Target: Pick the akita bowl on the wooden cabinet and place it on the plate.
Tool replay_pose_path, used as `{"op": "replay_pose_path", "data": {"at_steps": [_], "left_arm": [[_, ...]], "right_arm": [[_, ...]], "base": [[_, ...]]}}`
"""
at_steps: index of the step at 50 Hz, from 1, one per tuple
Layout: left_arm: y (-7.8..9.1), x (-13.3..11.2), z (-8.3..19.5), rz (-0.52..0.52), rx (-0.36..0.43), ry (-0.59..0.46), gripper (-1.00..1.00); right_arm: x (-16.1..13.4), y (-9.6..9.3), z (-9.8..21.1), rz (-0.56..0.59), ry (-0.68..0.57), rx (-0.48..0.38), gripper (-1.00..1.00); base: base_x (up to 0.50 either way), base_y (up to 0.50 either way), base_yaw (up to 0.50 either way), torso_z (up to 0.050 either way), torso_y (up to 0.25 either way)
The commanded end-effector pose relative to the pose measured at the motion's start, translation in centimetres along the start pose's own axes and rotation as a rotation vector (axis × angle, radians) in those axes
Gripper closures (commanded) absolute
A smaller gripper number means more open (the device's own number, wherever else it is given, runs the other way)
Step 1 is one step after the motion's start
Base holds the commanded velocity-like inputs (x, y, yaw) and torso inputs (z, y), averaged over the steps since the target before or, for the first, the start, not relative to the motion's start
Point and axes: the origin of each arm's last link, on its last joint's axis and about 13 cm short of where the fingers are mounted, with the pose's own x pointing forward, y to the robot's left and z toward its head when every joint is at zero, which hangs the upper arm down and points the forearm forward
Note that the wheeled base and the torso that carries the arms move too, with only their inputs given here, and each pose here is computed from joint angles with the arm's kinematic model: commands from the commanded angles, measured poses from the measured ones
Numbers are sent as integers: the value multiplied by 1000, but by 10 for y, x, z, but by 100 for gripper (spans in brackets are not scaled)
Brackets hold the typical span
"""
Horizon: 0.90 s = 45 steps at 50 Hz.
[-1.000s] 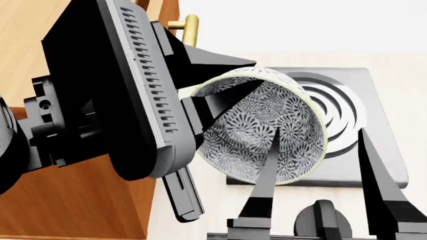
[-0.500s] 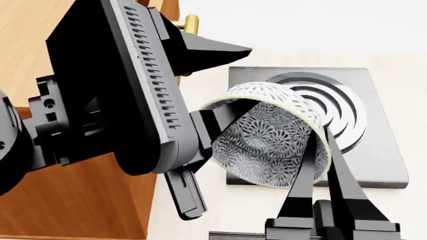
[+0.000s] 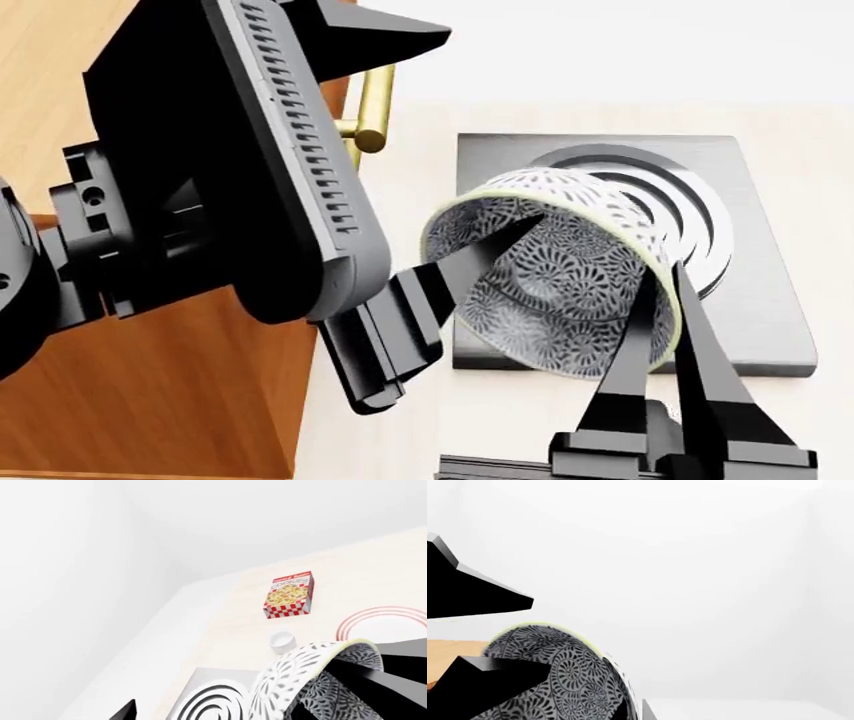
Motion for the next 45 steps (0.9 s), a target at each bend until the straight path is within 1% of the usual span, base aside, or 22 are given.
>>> {"op": "replay_pose_path", "data": {"at_steps": [1, 12, 19, 27, 30, 35, 38, 39, 41, 42, 44, 45], "left_arm": [[0, 0, 0, 4, 1, 4, -100], [1, -1, 0, 7, 1, 5, -100], [2, -1, -2, 13, -5, 5, -100], [2, -3, 0, 18, -4, 2, -100], [2, -4, 1, 21, -3, 1, -100], [3, -3, 0, 23, -4, 0, -100], [3, -2, 0, 24, -9, -3, -100], [3, -2, 1, 23, -11, -5, -100], [2, -3, 0, 23, -5, -3, -100], [2, -3, 1, 21, -5, -2, -100], [6, -2, 2, 54, -23, -9, -100], [6, -3, 2, 51, -24, -8, -100]], "right_arm": [[4, -7, 0, -87, -23, -9, 100], [8, -21, -9, -239, -9, 19, 100], [10, -26, -14, -301, 1, 23, 100], [9, -33, -12, -372, -6, 58, 100], [8, -35, -11, -381, -12, 72, 100], [7, -37, -7, -389, -28, 70, 100], [6, -40, -6, -419, -29, 75, 100], [6, -42, -5, -456, -34, 76, 100], [5, -44, -5, -475, -31, 86, 100], [5, -45, -3, -488, -31, 105, 100], [5, -46, -4, -509, -28, 118, 100], [5, -47, -4, -523, -24, 112, 100]], "base": [[0, 0, 0, 0, 0], [0, 0, 0, 0, 0], [0, 0, 0, 0, 0], [0, 0, 0, 0, 1], [0, 0, 0, 0, 0], [0, 0, 0, 0, 0], [0, 0, 0, 0, 0], [0, 0, 0, 0, 0], [0, 0, 0, 0, 0], [0, 0, 0, 0, 0], [0, 0, 0, 0, 0], [0, 0, 0, 0, 0]]}}
